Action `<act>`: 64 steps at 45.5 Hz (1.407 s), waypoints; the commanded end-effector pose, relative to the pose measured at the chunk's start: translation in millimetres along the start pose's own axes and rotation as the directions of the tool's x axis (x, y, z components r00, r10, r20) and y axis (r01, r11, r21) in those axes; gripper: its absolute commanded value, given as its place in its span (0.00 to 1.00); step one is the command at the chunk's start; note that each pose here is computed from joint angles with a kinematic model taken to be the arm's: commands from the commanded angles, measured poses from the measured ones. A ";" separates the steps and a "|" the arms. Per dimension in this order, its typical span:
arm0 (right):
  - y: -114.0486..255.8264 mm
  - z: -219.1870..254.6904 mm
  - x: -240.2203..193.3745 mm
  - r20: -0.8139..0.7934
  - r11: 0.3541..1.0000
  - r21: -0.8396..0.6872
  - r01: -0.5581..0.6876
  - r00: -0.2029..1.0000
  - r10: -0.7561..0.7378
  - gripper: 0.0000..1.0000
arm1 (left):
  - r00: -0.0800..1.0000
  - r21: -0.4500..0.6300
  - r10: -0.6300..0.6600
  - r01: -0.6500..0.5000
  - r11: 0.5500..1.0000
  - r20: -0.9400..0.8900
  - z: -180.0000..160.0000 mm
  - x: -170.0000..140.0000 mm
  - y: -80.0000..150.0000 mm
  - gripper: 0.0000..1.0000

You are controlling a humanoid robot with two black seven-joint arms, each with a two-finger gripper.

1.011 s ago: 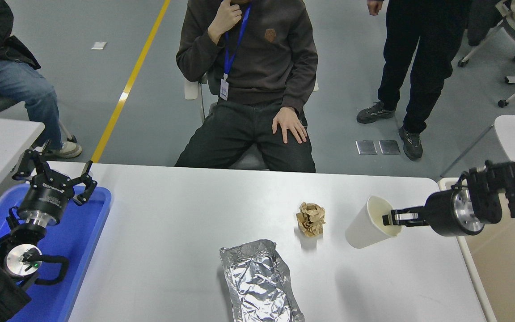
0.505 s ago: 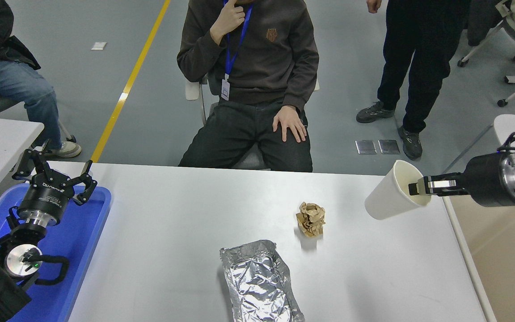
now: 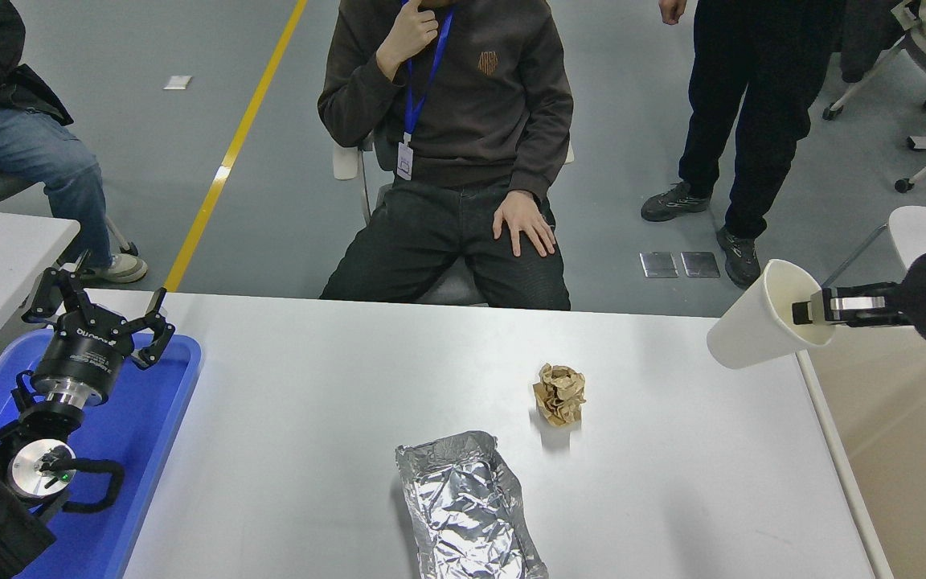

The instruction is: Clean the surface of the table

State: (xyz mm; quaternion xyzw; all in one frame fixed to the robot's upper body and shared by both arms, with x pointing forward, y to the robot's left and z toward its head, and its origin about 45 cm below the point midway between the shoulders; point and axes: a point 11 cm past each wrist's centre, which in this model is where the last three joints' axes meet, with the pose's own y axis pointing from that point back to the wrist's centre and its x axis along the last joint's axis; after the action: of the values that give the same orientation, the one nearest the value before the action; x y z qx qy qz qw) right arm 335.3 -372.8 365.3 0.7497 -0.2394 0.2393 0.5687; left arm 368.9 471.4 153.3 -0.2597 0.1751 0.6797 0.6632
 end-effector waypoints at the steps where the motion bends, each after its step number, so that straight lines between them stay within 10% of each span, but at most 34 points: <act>1: 6.6 36.8 9.9 0.075 0.997 -0.078 -0.029 0.997 0.035 0.00 | 1.000 0.000 0.000 0.000 1.000 0.000 0.0 0.0 0.0 1.00; 27: 23.5 138.9 27.1 0.265 0.960 -0.243 -0.136 0.943 0.201 0.00 | 1.000 0.000 0.000 0.000 1.000 0.000 0.0 0.0 0.0 1.00; 64: -9.1 264.8 -53.6 0.326 0.863 -0.481 -0.156 0.882 0.341 0.00 | 1.000 0.000 0.000 0.000 1.000 0.000 0.0 0.0 0.0 1.00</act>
State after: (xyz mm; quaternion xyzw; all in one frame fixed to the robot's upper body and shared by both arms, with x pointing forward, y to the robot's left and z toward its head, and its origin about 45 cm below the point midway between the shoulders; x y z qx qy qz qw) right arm 331.1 -600.4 297.2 0.6221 -0.4829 0.0944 0.6090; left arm 369.0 471.4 153.3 -0.2598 0.1751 0.6797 0.6632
